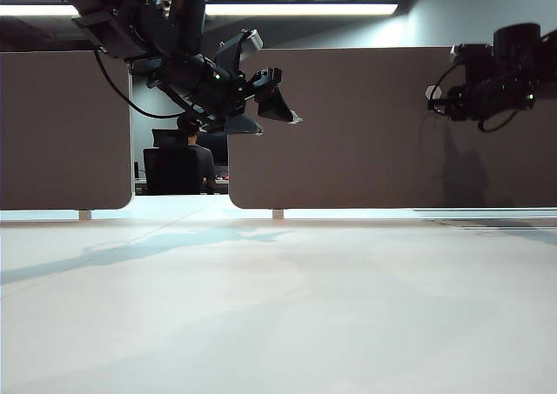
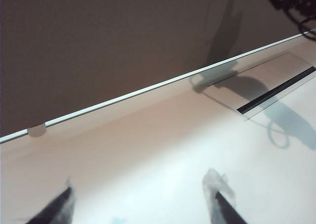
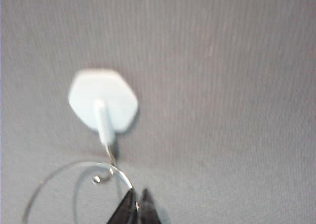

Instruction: Hang the earring on the hook.

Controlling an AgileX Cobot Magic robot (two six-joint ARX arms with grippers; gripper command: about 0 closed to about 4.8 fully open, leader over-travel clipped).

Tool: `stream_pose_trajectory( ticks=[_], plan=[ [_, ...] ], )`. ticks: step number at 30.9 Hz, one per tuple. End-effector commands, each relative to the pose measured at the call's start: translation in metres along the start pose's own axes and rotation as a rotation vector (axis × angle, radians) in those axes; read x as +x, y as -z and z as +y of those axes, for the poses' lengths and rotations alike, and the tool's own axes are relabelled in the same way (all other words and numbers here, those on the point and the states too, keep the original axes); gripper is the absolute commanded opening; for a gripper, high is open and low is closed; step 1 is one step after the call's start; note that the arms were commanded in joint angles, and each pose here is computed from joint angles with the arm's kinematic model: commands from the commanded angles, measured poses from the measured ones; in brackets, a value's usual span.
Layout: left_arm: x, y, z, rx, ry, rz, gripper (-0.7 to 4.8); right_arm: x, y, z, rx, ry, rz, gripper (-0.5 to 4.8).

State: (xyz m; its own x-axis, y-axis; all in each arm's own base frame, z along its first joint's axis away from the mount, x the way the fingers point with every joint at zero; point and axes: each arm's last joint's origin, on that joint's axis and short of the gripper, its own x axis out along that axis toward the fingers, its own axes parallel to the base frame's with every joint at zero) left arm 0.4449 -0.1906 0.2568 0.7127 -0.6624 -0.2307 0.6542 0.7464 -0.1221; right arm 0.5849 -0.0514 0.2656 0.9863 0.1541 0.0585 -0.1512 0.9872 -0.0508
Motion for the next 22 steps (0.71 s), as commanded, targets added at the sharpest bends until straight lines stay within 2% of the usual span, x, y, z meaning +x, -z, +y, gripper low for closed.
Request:
stream_pose_trajectory(
  ticks=[1, 8, 9, 13, 17, 19, 22],
  plan=[
    [-0.0004, -0.0031, -0.0004, 0.011, -0.002, -0.017, 3.50, 0.0009, 0.0070, -0.0046, -0.001, 0.029, 0.008, -0.08],
    [-0.0004, -0.0031, -0.0004, 0.011, -0.002, -0.016, 3.50, 0.0017, 0.0105, -0.0055, -0.002, 0.043, 0.005, -0.07],
    [-0.0004, -0.0031, -0.0004, 0.011, -0.002, -0.016, 3.50, 0.0017, 0.0100, -0.0056, -0.004, 0.043, 0.000, 0.00],
    [-0.0005, -0.0030, -0.0004, 0.010, -0.001, -0.014, 3.50, 0.0017, 0.0083, -0.0056, -0.006, 0.043, -0.014, 0.88],
    [-0.0005, -0.0025, -0.0004, 0.008, -0.002, -0.009, 3.49, 0.0017, 0.0083, -0.0055, -0.006, 0.038, -0.013, 0.92],
    [-0.0005, -0.0024, -0.0004, 0.007, -0.002, -0.009, 3.49, 0.0017, 0.0086, -0.0054, -0.005, 0.036, -0.010, 1.17],
    [-0.0005, -0.0024, -0.0004, 0.007, -0.002, -0.009, 3.49, 0.0017, 0.0084, -0.0053, -0.002, 0.034, -0.009, 1.22]
  ],
)
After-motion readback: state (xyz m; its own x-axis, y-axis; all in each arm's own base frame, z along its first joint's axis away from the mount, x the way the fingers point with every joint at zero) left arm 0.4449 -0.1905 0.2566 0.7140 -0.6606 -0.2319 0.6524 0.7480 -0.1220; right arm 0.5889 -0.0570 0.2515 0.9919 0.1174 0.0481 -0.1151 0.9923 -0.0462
